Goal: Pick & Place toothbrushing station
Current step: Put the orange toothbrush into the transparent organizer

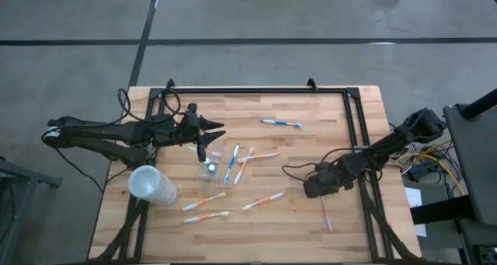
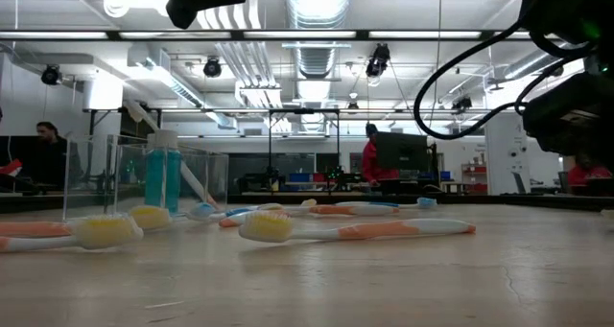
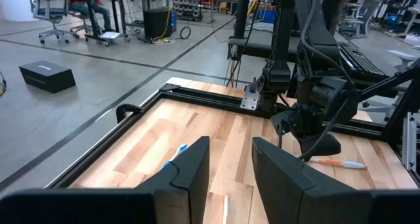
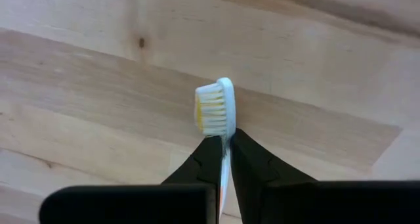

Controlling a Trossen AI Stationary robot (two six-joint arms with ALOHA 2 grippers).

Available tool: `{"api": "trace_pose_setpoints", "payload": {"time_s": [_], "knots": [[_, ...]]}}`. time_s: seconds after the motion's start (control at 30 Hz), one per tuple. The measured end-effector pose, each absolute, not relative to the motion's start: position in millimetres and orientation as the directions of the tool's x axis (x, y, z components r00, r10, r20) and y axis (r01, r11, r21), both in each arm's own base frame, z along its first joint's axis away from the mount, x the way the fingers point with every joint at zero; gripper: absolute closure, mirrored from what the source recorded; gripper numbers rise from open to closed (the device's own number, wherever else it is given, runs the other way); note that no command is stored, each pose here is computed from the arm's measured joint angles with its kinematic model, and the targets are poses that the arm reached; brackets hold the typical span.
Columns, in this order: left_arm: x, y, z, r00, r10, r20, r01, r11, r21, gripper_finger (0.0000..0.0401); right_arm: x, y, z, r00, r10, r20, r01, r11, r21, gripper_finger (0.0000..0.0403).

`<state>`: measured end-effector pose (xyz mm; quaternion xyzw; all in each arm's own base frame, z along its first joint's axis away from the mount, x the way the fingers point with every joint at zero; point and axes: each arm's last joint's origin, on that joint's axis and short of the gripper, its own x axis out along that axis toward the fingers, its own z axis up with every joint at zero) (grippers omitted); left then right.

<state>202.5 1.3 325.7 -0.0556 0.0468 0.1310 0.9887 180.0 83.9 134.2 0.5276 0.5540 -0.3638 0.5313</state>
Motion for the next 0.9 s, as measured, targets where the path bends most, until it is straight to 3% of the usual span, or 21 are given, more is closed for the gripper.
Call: {"api": "trace_pose_setpoints", "payload": {"time_s": [0.4, 0.9], "knots": [[202, 1, 326, 0.962, 0.254, -0.105, -0.264, 0.96, -0.098, 0.0281, 202, 86, 156, 0.312, 0.011, -0.95, 0.912, 0.276, 0.303, 0.0396], [203, 1, 326, 0.963, 0.25, -0.105, -0.262, 0.955, -0.136, 0.0281, 239, 92, 216, 0.579, -0.212, -0.787, 0.75, 0.517, 0.412, 0.0396]]}}
